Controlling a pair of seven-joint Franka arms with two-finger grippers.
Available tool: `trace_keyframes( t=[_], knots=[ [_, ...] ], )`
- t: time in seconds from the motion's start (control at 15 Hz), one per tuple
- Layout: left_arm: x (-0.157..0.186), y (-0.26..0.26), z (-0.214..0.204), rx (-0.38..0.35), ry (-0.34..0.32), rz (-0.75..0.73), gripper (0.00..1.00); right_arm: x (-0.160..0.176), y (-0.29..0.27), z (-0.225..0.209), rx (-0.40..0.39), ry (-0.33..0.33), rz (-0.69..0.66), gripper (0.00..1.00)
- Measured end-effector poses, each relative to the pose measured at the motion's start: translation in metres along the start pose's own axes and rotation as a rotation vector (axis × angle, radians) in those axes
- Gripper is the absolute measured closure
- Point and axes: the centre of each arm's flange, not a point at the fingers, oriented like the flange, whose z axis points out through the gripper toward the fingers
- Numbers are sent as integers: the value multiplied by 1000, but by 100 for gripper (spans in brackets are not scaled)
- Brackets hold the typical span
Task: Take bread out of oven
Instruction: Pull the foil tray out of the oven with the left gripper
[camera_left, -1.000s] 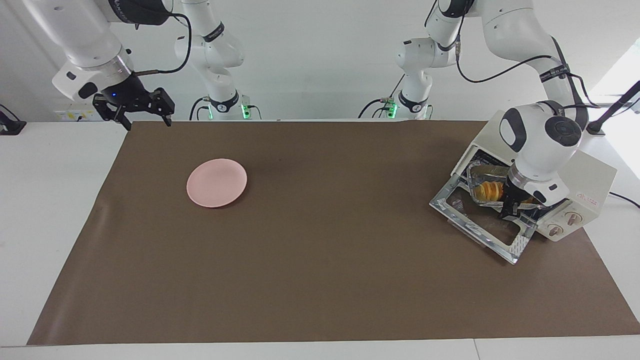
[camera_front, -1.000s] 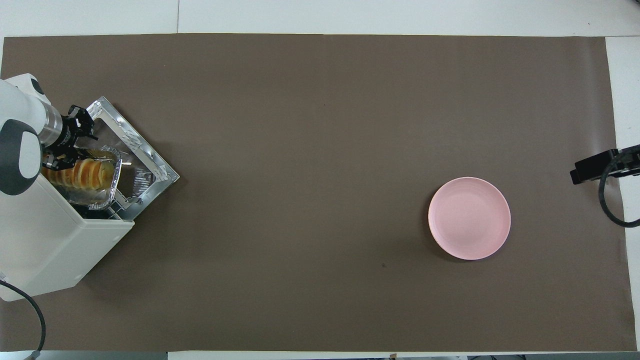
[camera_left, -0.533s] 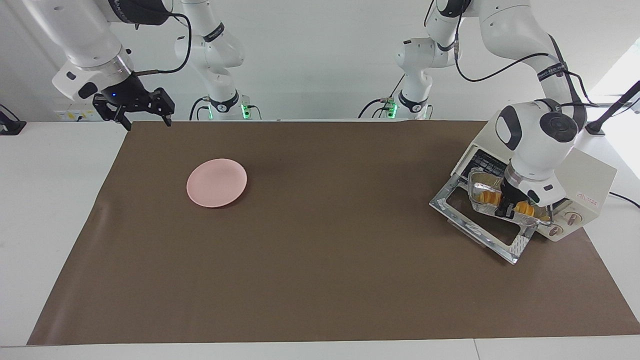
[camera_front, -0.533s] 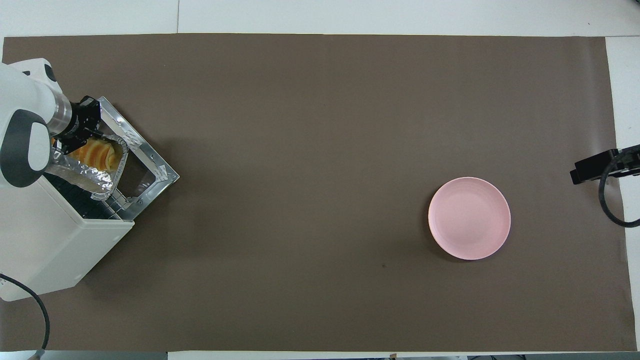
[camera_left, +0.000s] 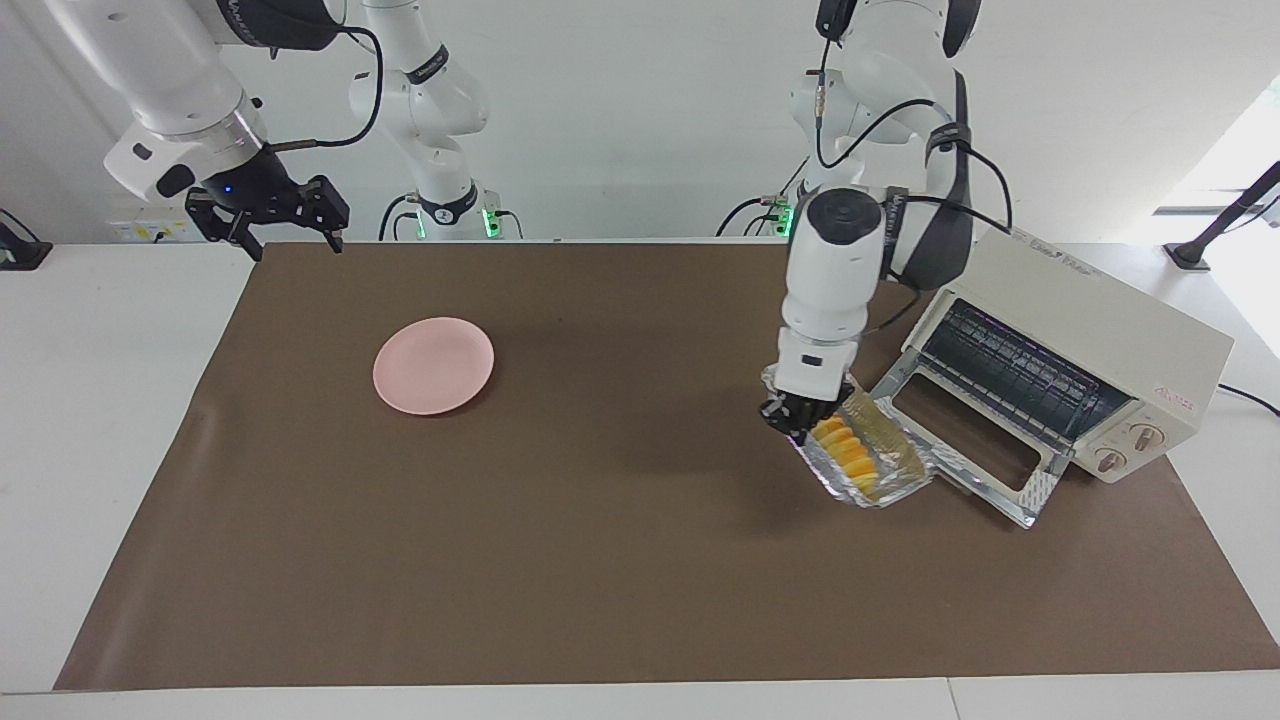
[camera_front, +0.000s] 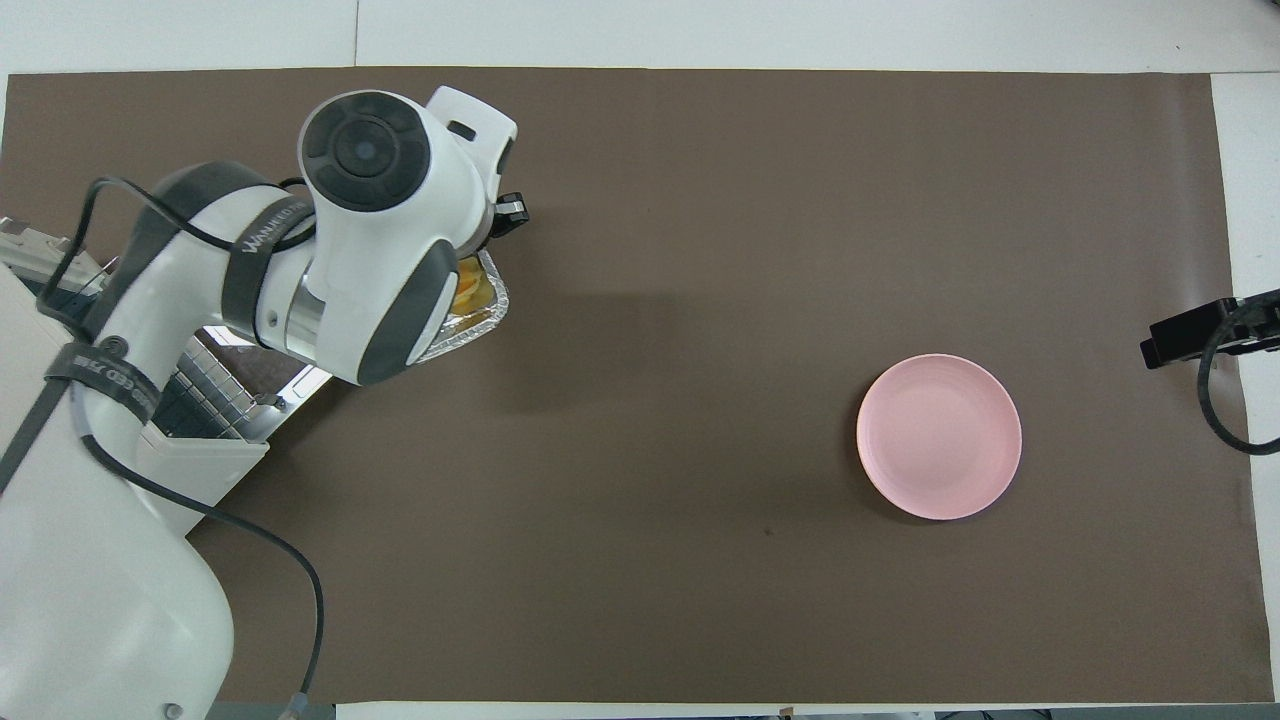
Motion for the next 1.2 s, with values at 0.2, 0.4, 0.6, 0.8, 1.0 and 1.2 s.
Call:
trace_keyframes(
  t=[0.2,0.4,0.6,0.8,1.0,1.2],
  knots=[
    [-53,63,25,15,-41,152,98,0,-1,0,0,0,-2,0],
    [-92,113,54,13,-79,225,98,0,-1,0,0,0,-3,0],
    [-110,139,67,-8,-83,256,98,0,-1,0,0,0,-3,0],
    [-117,148,65,-38,-86,260,98,0,-2,0,-1,0,-5,0],
    [-123,155,62,-69,-106,251,98,1,-4,0,-1,0,-8,0],
    [-124,157,60,-94,-120,230,83,1,-5,2,0,-5,-10,0]
  ],
)
